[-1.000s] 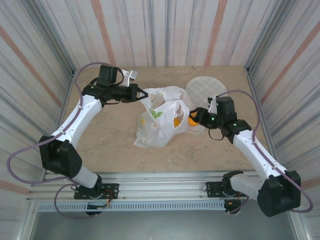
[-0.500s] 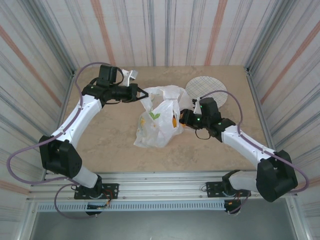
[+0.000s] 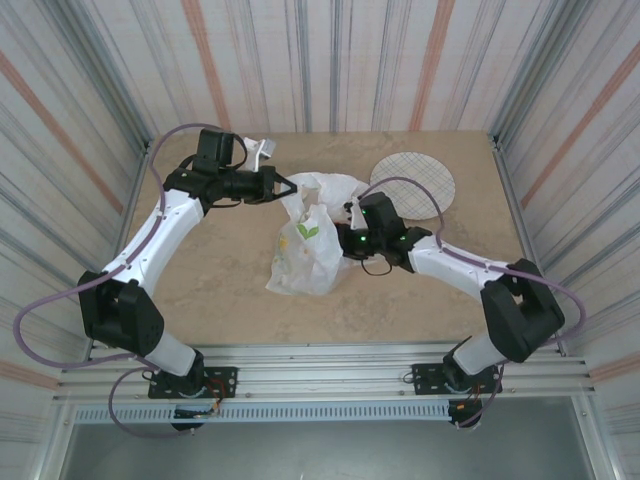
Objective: Place the fruits into the plastic bag
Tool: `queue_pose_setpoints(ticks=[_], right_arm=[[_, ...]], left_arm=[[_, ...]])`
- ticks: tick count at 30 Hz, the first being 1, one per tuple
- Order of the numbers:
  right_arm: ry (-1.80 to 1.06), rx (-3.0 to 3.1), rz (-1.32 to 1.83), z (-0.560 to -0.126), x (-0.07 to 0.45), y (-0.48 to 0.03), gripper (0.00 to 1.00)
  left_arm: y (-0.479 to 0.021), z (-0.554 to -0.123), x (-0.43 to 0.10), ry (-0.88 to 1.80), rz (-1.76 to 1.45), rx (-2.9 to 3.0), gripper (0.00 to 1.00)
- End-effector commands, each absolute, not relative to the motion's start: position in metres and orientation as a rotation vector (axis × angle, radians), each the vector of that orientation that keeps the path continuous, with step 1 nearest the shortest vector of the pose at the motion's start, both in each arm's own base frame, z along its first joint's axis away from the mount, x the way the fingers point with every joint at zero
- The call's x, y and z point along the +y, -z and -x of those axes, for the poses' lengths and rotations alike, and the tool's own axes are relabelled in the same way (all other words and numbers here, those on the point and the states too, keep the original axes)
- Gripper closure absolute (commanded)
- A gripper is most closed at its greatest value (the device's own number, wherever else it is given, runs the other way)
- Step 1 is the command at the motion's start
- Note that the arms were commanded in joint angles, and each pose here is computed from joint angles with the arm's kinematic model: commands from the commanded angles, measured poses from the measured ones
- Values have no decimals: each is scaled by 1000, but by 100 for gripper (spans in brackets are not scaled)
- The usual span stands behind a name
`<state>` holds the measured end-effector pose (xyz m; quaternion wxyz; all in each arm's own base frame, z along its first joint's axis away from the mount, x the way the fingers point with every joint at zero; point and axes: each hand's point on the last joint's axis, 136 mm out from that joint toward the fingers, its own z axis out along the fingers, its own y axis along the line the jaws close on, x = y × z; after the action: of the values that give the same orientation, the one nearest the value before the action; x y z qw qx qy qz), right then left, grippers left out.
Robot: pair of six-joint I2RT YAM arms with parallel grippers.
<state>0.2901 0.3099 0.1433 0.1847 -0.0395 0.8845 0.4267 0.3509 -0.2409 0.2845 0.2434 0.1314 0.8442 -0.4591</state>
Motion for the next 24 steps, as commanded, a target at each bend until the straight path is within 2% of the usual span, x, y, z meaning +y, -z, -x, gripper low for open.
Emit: queue_pose_setpoints(ticks=[1, 7, 12, 24], right_arm=[[-1289, 2475, 261, -281, 330, -155, 33], [-1202, 2525, 297, -276, 315, -149, 17], [-1194, 2492, 257, -284, 300, -161, 10], [-1125, 2426, 205, -279, 243, -191, 12]], left_arm=[[-289, -346, -245, 1275, -395, 2283, 100], [-290, -347, -243, 1262, -391, 2284, 100], [-289, -346, -243, 1256, -390, 2287, 100], [-283, -352, -235, 1193, -360, 2310, 100]])
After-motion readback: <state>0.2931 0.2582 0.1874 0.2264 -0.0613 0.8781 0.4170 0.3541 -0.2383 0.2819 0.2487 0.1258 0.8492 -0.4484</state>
